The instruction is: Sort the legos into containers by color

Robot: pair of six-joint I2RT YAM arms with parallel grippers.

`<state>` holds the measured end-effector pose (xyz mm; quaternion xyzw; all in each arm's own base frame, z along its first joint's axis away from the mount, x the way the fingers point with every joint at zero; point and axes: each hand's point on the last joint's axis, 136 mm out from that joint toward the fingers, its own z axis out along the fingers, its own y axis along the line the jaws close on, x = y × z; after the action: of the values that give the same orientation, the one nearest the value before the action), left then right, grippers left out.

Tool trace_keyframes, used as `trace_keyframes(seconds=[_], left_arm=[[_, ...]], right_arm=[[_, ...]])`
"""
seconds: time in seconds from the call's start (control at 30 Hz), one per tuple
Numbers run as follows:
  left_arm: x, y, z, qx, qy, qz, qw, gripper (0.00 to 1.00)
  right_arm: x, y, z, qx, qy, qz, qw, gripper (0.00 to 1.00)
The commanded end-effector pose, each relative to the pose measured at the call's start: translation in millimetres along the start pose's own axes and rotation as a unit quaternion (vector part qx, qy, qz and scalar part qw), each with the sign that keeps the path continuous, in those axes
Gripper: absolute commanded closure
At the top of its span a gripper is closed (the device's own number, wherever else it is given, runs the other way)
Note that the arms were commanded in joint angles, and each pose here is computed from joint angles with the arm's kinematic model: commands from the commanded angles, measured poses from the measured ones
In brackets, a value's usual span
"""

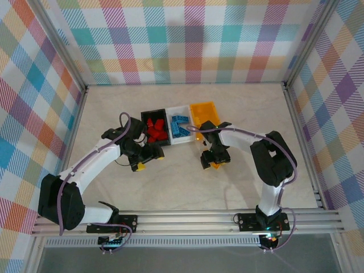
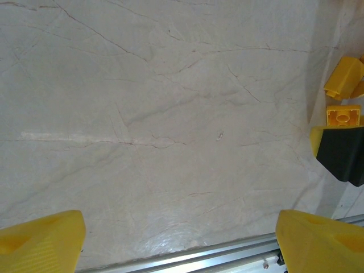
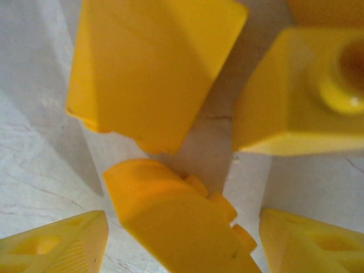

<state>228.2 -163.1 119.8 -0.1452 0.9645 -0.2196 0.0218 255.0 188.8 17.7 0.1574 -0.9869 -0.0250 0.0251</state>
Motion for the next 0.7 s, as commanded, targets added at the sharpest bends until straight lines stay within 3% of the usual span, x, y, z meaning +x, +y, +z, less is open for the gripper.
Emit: trace_keyframes(seconds=[0.0, 0.23, 0.5, 0.67], left_arm=[[8, 8, -1, -0.016, 0.01, -0.002, 1.0, 0.13], [7, 7, 1, -0.017, 0.012, 0.0, 1.0, 0.13], [6, 8, 4, -0.018, 0.013, 0.001, 1.0, 0.12], [5, 8, 7, -0.018, 0.015, -0.001, 1.0, 0.12]], right_arm=[[-16, 4, -2, -0.008, -0.017, 0.004, 1.0, 0.32], [-19, 3, -4, -0.004, -0.027, 0.012, 1.0, 0.42], [-12, 2, -11, -0.003, -0.033, 0.025, 0.999, 0.65], [-2, 3, -18, -0.008, -0.033, 0.034, 0.999, 0.68]])
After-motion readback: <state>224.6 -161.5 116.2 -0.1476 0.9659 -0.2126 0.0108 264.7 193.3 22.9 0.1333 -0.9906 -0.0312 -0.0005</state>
